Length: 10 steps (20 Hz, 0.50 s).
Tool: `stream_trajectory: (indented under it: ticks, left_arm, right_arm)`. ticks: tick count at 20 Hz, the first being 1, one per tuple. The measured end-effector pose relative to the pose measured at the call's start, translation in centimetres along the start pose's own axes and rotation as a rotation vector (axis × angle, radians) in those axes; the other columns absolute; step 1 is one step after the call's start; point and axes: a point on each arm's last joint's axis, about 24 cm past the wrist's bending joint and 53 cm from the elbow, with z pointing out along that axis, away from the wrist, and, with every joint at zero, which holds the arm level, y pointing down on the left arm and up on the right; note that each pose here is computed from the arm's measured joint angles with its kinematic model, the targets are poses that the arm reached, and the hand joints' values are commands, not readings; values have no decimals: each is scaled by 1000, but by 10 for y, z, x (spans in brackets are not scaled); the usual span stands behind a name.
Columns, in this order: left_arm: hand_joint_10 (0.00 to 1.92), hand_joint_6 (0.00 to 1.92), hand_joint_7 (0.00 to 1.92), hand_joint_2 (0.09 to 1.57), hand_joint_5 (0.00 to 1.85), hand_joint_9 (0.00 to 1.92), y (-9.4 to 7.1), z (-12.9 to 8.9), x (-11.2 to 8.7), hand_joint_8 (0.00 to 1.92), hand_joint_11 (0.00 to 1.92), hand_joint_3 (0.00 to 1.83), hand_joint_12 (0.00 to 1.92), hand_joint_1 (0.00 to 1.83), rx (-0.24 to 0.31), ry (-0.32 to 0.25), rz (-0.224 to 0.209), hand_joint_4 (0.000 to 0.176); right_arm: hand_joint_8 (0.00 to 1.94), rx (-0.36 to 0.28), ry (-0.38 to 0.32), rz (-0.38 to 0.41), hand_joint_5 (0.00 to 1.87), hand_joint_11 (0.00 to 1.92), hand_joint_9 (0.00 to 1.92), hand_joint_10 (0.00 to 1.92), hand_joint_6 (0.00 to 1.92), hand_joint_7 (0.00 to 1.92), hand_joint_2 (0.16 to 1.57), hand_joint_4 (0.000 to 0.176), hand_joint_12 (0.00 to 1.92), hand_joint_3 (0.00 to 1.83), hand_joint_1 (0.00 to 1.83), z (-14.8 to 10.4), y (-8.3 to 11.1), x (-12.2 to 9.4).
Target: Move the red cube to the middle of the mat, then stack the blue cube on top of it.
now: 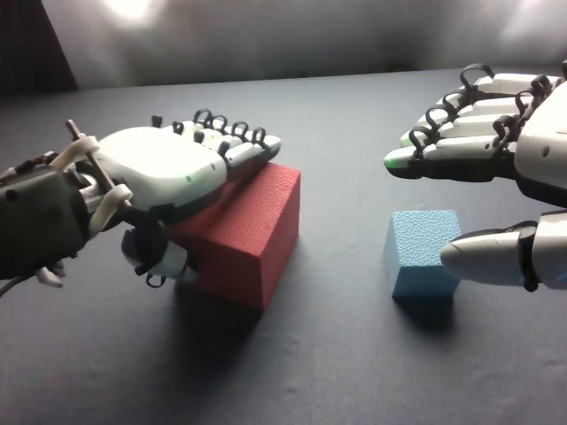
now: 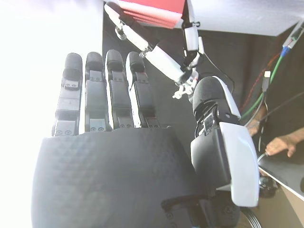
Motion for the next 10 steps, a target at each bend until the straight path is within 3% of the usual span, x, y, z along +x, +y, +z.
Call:
stream_trajectory:
  ticks: [1,2,6,8,10]
  left_arm:
    - [0,0,0,967,0,0,-1,0,3,0,0,11,0,1323,2,9,1,0]
    - [0,0,0,970,0,0,-1,0,3,0,0,12,0,1321,2,12,1,0]
    - [0,0,0,970,0,0,-1,0,3,0,0,6,0,1341,3,10,-1,0]
    - [0,0,0,968,0,0,-2,-1,3,0,0,4,0,1347,3,12,-4,0]
    - [0,0,0,966,0,0,-2,-3,3,0,0,2,0,1343,3,12,-7,0]
  right_arm:
    - [3,-2,-2,0,211,0,139,2,3,174,1279,0,281,0,0,0,0,0]
    - [3,-2,-2,0,243,0,171,5,2,210,1280,0,364,0,0,0,0,-1]
    - [4,-1,-1,-10,227,0,164,4,2,195,1279,0,348,0,0,0,0,0]
    - [5,18,-18,-66,246,0,187,8,5,213,1282,0,422,1,0,0,-3,-4]
    - [2,40,-27,-59,249,0,186,4,2,215,1284,0,416,1,0,0,-8,-6]
